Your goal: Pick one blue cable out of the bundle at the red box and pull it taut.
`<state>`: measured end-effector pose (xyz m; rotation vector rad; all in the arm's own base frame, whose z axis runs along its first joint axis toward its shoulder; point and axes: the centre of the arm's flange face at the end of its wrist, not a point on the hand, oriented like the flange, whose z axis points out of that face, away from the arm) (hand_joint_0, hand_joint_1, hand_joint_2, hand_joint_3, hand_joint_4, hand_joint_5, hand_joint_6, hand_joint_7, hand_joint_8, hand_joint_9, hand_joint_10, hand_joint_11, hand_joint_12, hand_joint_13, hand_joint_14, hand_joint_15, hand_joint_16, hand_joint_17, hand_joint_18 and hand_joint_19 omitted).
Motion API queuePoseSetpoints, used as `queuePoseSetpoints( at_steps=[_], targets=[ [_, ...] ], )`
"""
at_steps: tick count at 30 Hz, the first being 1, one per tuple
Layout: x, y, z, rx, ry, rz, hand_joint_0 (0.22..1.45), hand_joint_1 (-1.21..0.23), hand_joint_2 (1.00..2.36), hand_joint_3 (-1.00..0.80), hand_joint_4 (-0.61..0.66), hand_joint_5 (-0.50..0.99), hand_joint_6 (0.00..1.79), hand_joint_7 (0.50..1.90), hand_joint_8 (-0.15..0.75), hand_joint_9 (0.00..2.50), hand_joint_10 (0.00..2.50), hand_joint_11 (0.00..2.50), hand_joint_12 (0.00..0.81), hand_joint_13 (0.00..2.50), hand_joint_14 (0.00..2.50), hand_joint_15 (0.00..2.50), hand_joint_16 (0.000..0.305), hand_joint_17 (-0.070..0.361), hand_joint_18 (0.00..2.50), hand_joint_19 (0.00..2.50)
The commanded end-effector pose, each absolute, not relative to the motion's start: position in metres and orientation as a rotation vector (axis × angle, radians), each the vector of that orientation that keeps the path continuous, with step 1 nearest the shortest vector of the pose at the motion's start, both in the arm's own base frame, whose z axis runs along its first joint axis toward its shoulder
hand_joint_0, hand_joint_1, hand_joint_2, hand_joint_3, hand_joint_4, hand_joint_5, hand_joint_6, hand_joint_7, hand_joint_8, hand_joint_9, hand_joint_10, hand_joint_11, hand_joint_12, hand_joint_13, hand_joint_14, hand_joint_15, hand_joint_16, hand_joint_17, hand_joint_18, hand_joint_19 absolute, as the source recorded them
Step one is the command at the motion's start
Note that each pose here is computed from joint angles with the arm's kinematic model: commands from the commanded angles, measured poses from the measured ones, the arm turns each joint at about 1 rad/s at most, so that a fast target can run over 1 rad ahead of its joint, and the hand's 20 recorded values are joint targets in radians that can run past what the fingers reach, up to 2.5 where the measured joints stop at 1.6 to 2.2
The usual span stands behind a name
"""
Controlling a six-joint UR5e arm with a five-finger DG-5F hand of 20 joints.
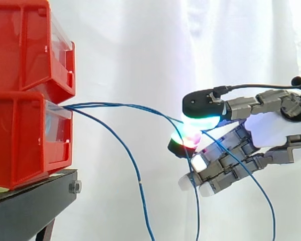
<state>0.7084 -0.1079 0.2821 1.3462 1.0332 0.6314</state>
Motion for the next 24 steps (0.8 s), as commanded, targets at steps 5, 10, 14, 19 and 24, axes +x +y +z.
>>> queuePoseSetpoints(
  at_steps=[5,10,14,19,24],
  targets=[
    [0.7086,-0.1078,0.2816,1.346,1.035,0.632,0.58,-0.85,1.11,0.02,0.02,-0.08,0.91,1.14,0.446,0.95,0.01,0.75,0.499,0.63,0.01,0.28,0.074,0.167,0.55,0.31],
    [0.7085,-0.1079,0.2816,1.346,1.034,0.631,0.58,-0.85,1.1,0.02,0.02,-0.08,0.91,1.15,0.446,0.95,0.01,0.75,0.499,0.63,0.01,0.27,0.074,0.167,0.55,0.31],
    [0.7085,-0.1079,0.2816,1.346,1.034,0.631,0.58,-0.85,1.1,0.02,0.02,-0.08,0.91,1.14,0.445,0.95,0.01,0.76,0.499,0.63,0.01,0.28,0.074,0.167,0.55,0.31],
    [0.7085,-0.1079,0.2816,1.346,1.034,0.631,0.58,-0.85,1.1,0.02,0.02,-0.08,0.91,1.15,0.445,0.95,0.01,0.75,0.499,0.63,0.01,0.28,0.074,0.167,0.55,0.31],
    [0.7085,-0.1079,0.2816,1.346,1.034,0.631,0.58,-0.85,1.1,0.02,0.02,-0.08,0.91,1.14,0.445,0.95,0.01,0.76,0.498,0.64,0.01,0.28,0.074,0.167,0.55,0.31]
  ],
)
